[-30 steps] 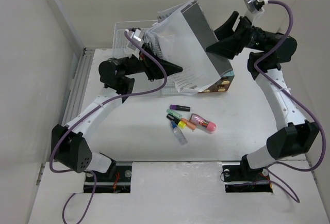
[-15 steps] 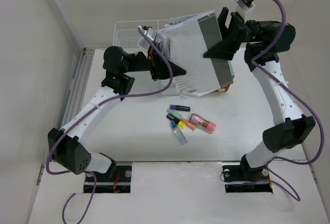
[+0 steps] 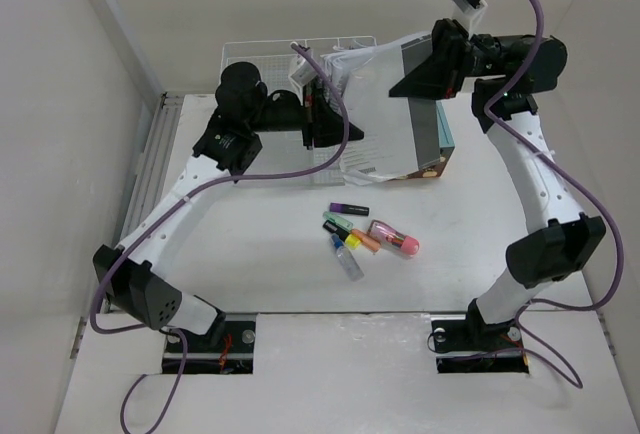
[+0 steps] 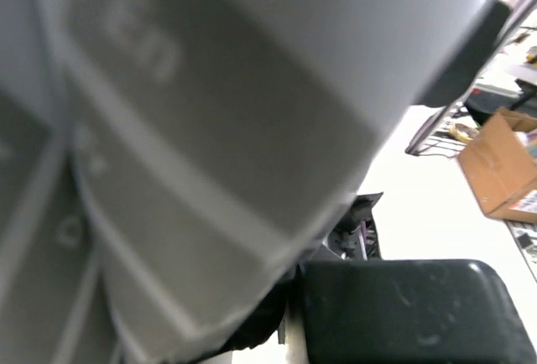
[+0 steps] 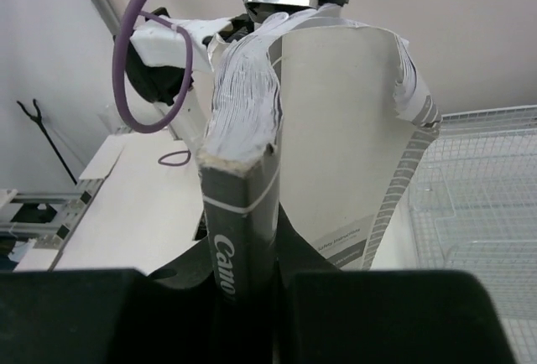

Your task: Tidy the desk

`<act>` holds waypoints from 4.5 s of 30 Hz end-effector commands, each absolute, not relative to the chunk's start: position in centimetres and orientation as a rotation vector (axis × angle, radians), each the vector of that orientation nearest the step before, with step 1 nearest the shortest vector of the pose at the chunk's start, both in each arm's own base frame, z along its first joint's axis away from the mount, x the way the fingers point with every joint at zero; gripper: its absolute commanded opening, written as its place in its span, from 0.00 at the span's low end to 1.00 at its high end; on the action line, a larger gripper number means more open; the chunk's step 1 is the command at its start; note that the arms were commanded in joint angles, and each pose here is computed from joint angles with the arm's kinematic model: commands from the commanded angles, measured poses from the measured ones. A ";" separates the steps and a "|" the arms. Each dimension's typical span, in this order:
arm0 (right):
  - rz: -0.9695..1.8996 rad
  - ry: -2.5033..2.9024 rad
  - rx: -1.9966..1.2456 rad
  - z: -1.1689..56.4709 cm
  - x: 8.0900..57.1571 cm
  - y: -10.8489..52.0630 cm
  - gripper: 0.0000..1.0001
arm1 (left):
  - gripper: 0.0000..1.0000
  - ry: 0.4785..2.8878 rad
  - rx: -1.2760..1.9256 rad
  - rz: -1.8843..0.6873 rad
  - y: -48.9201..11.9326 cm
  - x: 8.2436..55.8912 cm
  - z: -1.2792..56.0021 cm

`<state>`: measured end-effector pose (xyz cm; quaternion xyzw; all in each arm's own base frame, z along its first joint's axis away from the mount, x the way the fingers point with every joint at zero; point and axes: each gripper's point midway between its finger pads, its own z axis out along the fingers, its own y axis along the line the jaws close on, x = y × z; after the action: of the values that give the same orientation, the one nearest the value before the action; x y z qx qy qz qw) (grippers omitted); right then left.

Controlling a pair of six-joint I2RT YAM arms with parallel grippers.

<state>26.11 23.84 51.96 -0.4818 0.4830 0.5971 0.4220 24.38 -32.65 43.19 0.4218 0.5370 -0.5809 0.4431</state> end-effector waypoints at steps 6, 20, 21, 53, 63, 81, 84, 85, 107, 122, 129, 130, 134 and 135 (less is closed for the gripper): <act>1.459 1.211 -1.372 51.1 24.1 23.5 0.00 | 0.29 1.262 0.991 -1.259 -31.3 24.9 46.9; 1.319 1.143 -1.055 55.4 30.0 19.7 0.00 | 1.00 1.286 0.482 -0.804 -20.0 24.2 52.4; 1.327 1.143 -1.035 55.4 30.5 19.7 0.00 | 1.00 1.286 0.465 -0.807 -19.6 23.8 52.3; 1.405 1.102 -0.972 57.1 25.6 21.4 0.00 | 1.00 0.961 0.786 -1.304 -26.7 21.1 46.8; 1.416 1.074 -1.002 57.7 24.3 22.1 0.00 | 1.00 0.973 0.819 -1.361 -26.7 21.2 45.9; 0.626 1.172 -0.589 60.9 37.7 17.4 0.00 | 1.00 1.183 0.692 -1.063 -22.2 19.9 46.0; 0.440 1.199 -0.552 59.2 37.8 19.0 0.00 | 1.00 1.160 0.673 -1.067 -22.0 19.5 47.0; 0.324 1.231 -0.457 58.5 39.1 17.9 0.00 | 1.00 1.175 0.666 -1.079 -22.0 19.6 46.6; 0.123 1.241 0.054 51.9 47.7 21.7 0.00 | 1.00 1.216 0.679 -1.059 -21.6 18.8 43.8; 0.174 1.215 -0.005 51.1 52.2 25.1 0.00 | 1.00 1.260 0.725 -1.051 -21.9 19.0 42.3; 0.141 1.182 0.002 50.2 55.0 24.2 0.00 | 1.00 1.286 0.737 -1.056 -22.0 18.9 41.6; 0.128 1.190 0.005 49.7 55.6 23.8 0.00 | 1.00 1.280 0.743 -1.048 -21.9 18.8 41.8; 0.134 1.174 -0.008 48.8 56.5 23.6 0.00 | 1.00 1.293 0.754 -1.050 -22.0 18.7 41.5; 0.129 1.163 0.002 48.9 56.7 23.0 0.00 | 1.00 1.293 0.754 -1.050 -22.0 18.7 41.5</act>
<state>58.12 24.61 39.46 -0.0443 0.6595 0.0208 0.7501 19.46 -22.04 40.42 0.3074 0.5810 -0.4566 0.5996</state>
